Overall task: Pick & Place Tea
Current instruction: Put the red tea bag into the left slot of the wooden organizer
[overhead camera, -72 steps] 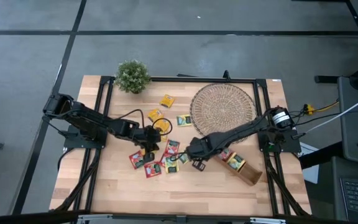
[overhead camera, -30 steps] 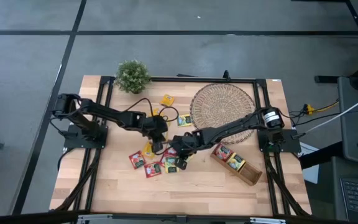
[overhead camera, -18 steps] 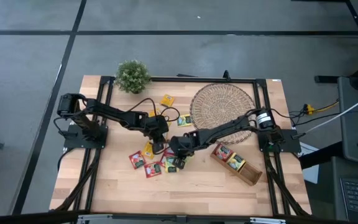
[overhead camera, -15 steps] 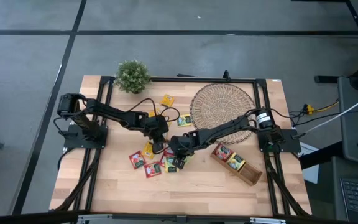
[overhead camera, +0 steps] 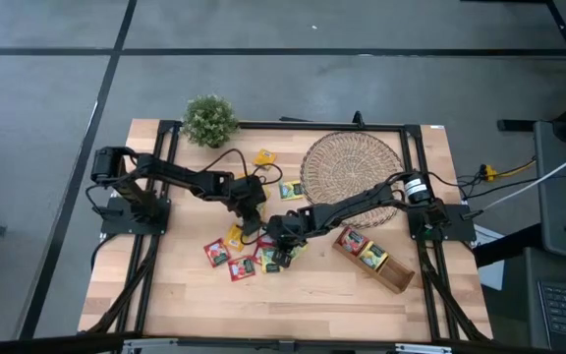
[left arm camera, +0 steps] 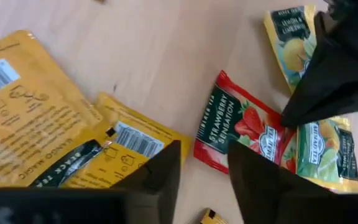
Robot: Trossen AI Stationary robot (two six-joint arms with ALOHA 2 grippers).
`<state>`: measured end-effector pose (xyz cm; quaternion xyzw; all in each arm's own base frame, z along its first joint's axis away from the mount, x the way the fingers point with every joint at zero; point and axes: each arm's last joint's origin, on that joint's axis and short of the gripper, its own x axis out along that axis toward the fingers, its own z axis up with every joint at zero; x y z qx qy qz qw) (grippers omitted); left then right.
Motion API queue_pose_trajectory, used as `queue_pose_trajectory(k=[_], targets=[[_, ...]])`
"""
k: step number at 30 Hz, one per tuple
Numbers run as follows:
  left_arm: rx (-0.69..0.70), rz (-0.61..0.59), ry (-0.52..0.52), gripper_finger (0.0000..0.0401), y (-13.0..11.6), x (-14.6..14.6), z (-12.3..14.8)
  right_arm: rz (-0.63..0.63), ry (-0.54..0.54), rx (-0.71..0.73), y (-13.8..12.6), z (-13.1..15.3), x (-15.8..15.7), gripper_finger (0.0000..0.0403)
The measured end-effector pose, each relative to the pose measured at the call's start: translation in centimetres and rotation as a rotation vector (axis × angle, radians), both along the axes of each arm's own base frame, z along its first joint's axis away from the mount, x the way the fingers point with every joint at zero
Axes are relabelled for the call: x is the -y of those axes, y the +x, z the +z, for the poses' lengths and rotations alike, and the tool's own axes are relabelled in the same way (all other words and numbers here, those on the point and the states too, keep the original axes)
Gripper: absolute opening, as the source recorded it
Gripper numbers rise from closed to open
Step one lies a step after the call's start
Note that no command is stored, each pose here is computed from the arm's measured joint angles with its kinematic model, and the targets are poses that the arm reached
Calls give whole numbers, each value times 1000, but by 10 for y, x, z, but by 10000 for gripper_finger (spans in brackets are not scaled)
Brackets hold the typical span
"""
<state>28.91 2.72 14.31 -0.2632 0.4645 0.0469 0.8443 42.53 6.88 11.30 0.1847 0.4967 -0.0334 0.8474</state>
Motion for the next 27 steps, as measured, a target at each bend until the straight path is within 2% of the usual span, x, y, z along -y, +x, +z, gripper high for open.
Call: queue_pose_trajectory(k=[6, 15, 19, 27], targets=[[-54, -3, -105, 171, 2, -1, -16, 6, -3, 7, 0, 0, 0, 6], [-6, -51, -206, 167, 12, 1, -26, 22, -10, 36, 2, 1, 0, 6], [-24, -47, -212, 142, 9, 1, -24, 21, -10, 36, 3, 1, 0, 6], [-24, -64, -189, 55, 3, -2, -14, 16, -8, 36, 3, 1, 0, 6]])
